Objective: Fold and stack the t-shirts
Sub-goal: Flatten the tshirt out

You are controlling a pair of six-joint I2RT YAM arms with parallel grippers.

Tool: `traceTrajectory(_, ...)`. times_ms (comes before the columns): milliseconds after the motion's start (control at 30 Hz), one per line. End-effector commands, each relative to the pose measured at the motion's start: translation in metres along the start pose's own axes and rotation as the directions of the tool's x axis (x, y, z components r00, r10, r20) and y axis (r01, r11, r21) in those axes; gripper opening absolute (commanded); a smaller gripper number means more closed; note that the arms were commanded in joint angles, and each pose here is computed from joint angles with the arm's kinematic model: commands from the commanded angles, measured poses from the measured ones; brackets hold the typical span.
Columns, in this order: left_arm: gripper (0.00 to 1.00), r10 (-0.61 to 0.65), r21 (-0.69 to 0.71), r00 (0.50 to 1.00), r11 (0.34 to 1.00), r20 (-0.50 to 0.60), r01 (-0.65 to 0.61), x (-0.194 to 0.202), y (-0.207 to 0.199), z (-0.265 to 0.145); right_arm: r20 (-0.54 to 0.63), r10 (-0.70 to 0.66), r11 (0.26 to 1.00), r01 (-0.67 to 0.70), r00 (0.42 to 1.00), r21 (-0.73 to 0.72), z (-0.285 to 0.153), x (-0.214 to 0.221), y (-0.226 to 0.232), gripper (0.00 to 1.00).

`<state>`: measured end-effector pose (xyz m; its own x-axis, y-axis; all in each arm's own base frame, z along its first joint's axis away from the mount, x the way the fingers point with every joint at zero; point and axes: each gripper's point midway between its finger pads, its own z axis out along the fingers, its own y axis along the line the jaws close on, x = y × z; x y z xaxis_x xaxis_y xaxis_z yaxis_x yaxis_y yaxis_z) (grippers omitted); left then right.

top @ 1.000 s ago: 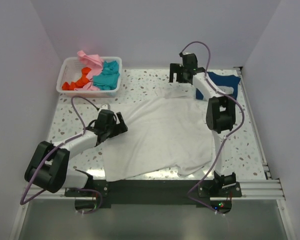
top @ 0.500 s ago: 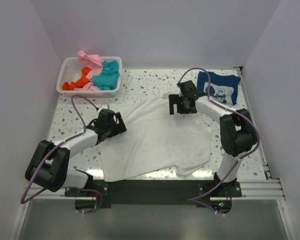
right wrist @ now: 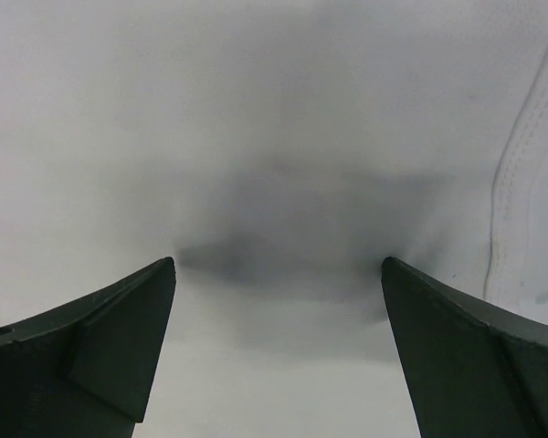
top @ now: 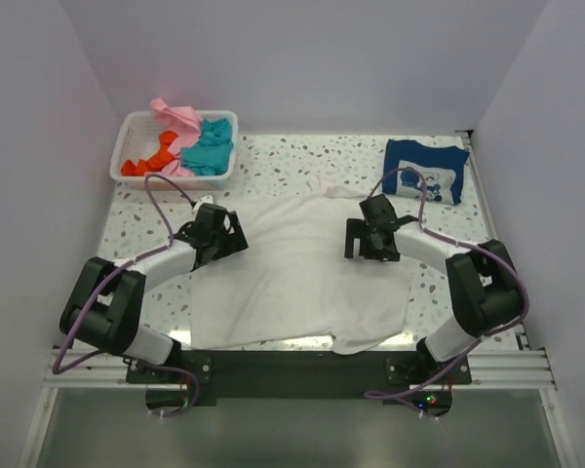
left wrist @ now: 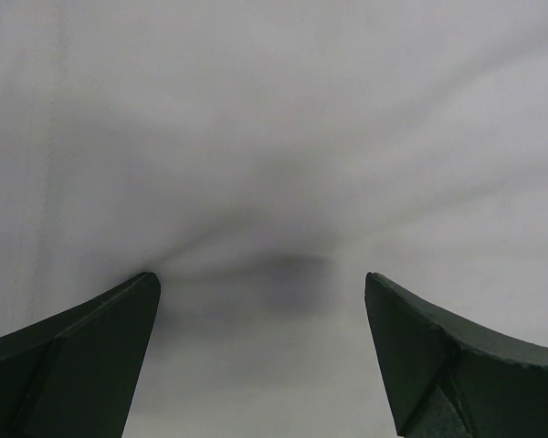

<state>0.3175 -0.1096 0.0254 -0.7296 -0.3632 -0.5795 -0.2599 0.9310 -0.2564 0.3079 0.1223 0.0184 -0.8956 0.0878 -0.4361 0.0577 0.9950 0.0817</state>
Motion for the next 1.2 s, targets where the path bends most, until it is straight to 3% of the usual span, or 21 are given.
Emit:
traceTrajectory(0,1.00,0.027,-0.039,0.999,0.999,-0.017,-0.028,-0.001,0.008,0.003,-0.036,0.107,0.990,-0.104,0.994,0.094,-0.008,0.037,-0.024,0.99)
traceTrajectory(67,1.00,0.026,-0.050,1.000,0.998,-0.012,-0.026,-0.003,0.011,0.003,-0.065,0.125,0.988,-0.118,0.990,0.099,-0.010,0.058,-0.031,0.99)
traceTrajectory(233,1.00,0.032,-0.002,0.999,0.999,0.006,-0.032,-0.011,0.001,-0.004,-0.035,0.078,0.996,-0.076,0.996,0.042,-0.028,0.052,-0.026,0.99)
traceTrajectory(433,1.00,0.026,0.130,0.999,0.991,0.043,-0.031,-0.032,-0.030,-0.020,0.174,-0.017,0.999,0.024,0.985,-0.043,-0.081,-0.051,0.008,0.99)
traceTrajectory(567,1.00,0.020,0.229,0.999,0.973,0.032,-0.027,-0.029,-0.047,-0.026,0.238,-0.086,0.985,0.118,0.967,-0.124,-0.087,-0.092,0.038,0.99)
traceTrajectory(633,1.00,0.022,0.254,1.000,0.967,0.022,-0.027,-0.025,-0.051,-0.025,0.322,-0.197,0.950,0.261,0.926,-0.169,-0.091,-0.125,0.061,0.99)
traceTrajectory(667,1.00,0.026,0.276,1.000,0.961,0.005,-0.027,-0.020,-0.054,-0.025,0.299,-0.274,0.929,0.332,0.914,-0.162,-0.073,-0.128,0.065,0.99)
traceTrajectory(733,1.00,0.037,0.308,0.999,0.951,-0.018,-0.030,-0.009,-0.057,-0.024,0.374,-0.485,0.769,0.589,0.791,-0.248,-0.075,-0.139,0.097,0.99)
traceTrajectory(800,1.00,0.040,0.345,0.999,0.938,-0.016,-0.032,-0.007,-0.064,-0.022,0.317,-0.650,0.639,0.723,0.690,-0.263,-0.041,-0.128,0.099,0.99)
traceTrajectory(867,1.00,0.044,0.328,0.998,0.944,-0.034,-0.031,0.001,-0.058,-0.017,0.309,-0.719,0.578,0.782,0.623,-0.232,-0.038,-0.155,0.105,0.99)
traceTrajectory(900,1.00,0.048,0.321,0.998,0.946,-0.038,-0.033,0.003,-0.056,-0.016,0.186,-0.786,0.532,0.798,0.590,-0.284,-0.010,-0.134,0.094,0.99)
traceTrajectory(933,1.00,0.050,0.311,0.998,0.950,-0.049,-0.032,0.008,-0.052,-0.015,0.218,-0.798,0.508,0.821,0.562,-0.260,-0.017,-0.156,0.103,0.99)
traceTrajectory(1167,1.00,0.054,0.271,0.996,0.962,-0.078,-0.031,0.023,-0.038,-0.008,0.231,-0.869,0.383,0.890,0.438,-0.248,0.006,-0.171,0.109,0.99)
